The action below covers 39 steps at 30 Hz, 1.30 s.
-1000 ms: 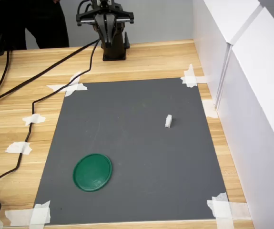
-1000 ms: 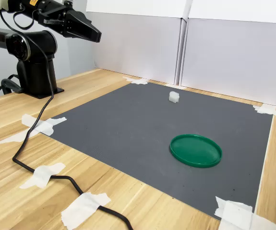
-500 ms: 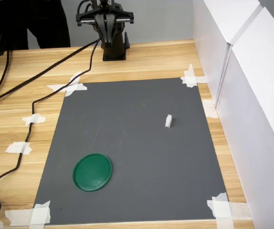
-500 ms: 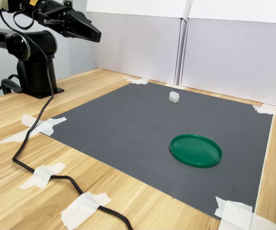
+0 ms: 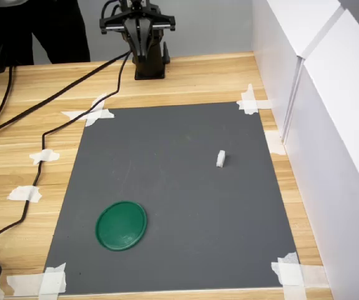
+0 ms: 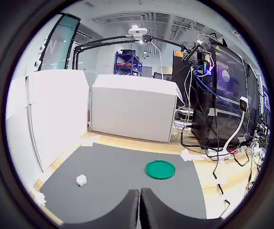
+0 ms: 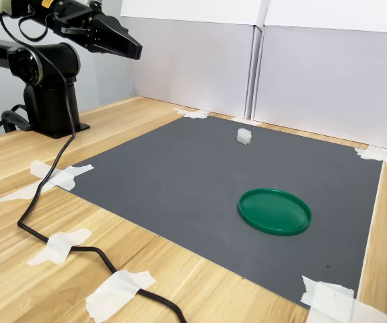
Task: Grasp a white terminal and put it on the green lid.
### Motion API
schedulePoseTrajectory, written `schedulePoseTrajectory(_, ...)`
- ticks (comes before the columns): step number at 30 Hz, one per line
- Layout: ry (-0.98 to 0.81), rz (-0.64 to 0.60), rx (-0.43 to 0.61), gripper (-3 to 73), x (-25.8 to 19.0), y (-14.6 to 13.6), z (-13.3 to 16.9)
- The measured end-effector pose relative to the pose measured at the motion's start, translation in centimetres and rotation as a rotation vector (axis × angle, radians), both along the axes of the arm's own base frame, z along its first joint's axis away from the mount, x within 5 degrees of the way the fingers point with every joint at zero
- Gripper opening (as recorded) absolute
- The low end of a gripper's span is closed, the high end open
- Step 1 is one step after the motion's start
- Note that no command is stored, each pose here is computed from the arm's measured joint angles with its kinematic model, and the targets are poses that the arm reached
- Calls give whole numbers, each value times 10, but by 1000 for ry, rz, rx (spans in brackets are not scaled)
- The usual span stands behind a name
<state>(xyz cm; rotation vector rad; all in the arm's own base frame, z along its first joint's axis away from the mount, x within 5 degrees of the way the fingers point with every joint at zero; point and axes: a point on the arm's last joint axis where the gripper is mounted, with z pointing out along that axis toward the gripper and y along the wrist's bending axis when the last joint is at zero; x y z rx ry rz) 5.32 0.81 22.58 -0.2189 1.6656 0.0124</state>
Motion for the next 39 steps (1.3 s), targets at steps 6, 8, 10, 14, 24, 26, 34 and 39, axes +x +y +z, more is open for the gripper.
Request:
schedulePoseTrajectory(6,0,0,0,-16,0,0,0)
schedulePoseTrajectory(8,0,0,0,-16,0,0,0)
schedulePoseTrajectory(10,0,0,0,-16,0,0,0)
schedulePoseTrajectory(14,0,0,0,-16,0,0,0)
schedulePoseTrajectory(24,4,0,0,-16,0,0,0)
schedulePoseTrajectory(26,9,0,-1,-16,0,0,-1)
schedulePoseTrajectory(34,179,8,-23,-16,7,1,-4)
schedulePoseTrajectory(39,278,14,-35,-16,12,3,8)
